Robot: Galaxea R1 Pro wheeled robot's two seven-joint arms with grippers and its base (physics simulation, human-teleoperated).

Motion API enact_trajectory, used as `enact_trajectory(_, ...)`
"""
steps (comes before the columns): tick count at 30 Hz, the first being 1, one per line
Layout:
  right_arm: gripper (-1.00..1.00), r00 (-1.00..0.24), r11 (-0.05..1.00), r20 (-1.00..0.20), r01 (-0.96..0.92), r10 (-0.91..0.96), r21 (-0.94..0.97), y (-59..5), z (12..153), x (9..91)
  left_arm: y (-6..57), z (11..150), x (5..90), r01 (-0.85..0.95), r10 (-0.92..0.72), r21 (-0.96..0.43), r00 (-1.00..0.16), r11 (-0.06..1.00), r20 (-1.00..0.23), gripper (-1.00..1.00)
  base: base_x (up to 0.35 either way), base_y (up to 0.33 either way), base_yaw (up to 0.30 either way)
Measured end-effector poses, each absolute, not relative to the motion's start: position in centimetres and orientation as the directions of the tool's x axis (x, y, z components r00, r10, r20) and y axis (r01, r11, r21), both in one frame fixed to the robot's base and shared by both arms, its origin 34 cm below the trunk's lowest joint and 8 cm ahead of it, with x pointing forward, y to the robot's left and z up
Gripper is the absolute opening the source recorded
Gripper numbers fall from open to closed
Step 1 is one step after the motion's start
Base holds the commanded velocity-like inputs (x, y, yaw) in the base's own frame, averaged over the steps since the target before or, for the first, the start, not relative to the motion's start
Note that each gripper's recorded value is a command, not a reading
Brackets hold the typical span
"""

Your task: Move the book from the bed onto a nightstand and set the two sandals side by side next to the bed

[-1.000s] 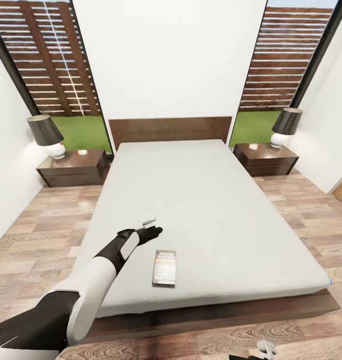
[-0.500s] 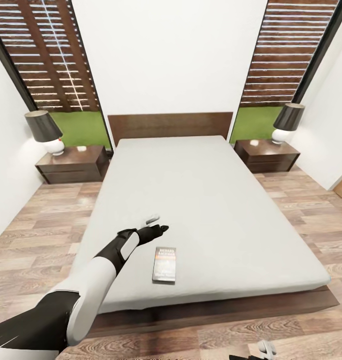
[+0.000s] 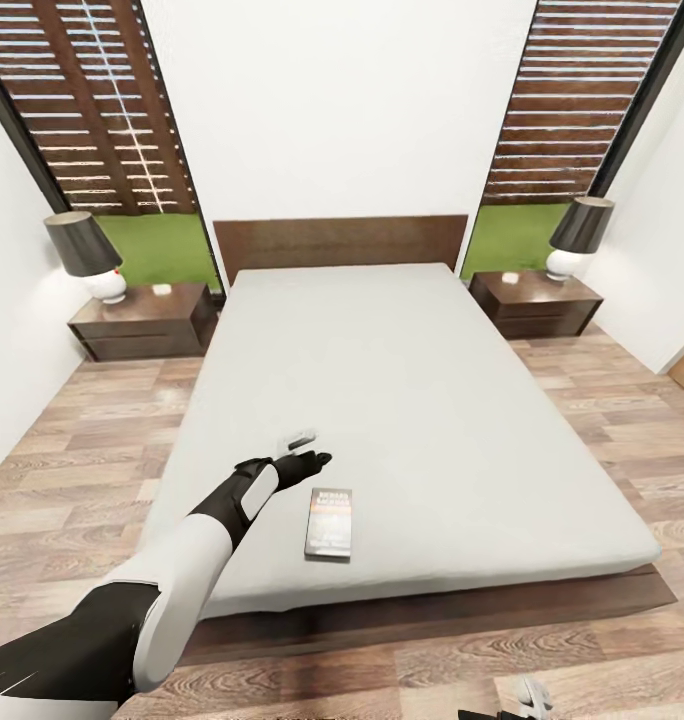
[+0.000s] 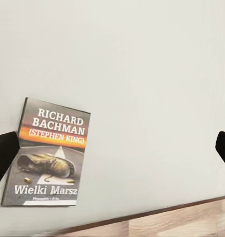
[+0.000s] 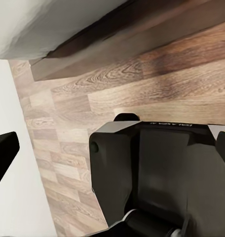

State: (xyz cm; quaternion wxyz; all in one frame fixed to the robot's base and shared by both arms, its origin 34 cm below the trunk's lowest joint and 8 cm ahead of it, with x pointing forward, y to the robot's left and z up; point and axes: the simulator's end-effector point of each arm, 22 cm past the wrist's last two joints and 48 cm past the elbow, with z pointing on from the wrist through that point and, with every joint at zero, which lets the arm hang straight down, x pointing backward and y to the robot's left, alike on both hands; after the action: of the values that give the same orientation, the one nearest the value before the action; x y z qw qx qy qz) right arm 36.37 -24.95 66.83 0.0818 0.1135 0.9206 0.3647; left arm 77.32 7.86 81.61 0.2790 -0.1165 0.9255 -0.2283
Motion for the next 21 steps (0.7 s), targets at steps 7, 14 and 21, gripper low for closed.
enact_trajectory(7,1.0,-0.961,0.708,-0.057,0.157,0.269,0.688,-25.0,66.6,36.0,8.5,80.5,77.0,-0.114,-0.345,-0.463,-0.822,0.879,-0.454,1.0,0.0,0.0,0.0)
enact_trajectory(14,1.0,-0.962,0.709,-0.047,0.164,0.269,0.686,-25.0,66.3,35.6,8.5,79.8,76.8,-0.12,-0.345,-0.461,-0.827,0.879,-0.444,1.0,0.0,0.0,0.0)
enact_trajectory(21,1.0,-0.963,0.708,-0.036,0.172,0.269,0.685,-25.0,66.0,35.3,8.5,79.1,76.6,-0.124,-0.345,-0.46,-0.832,0.879,-0.435,1.0,0.0,0.0,0.0)
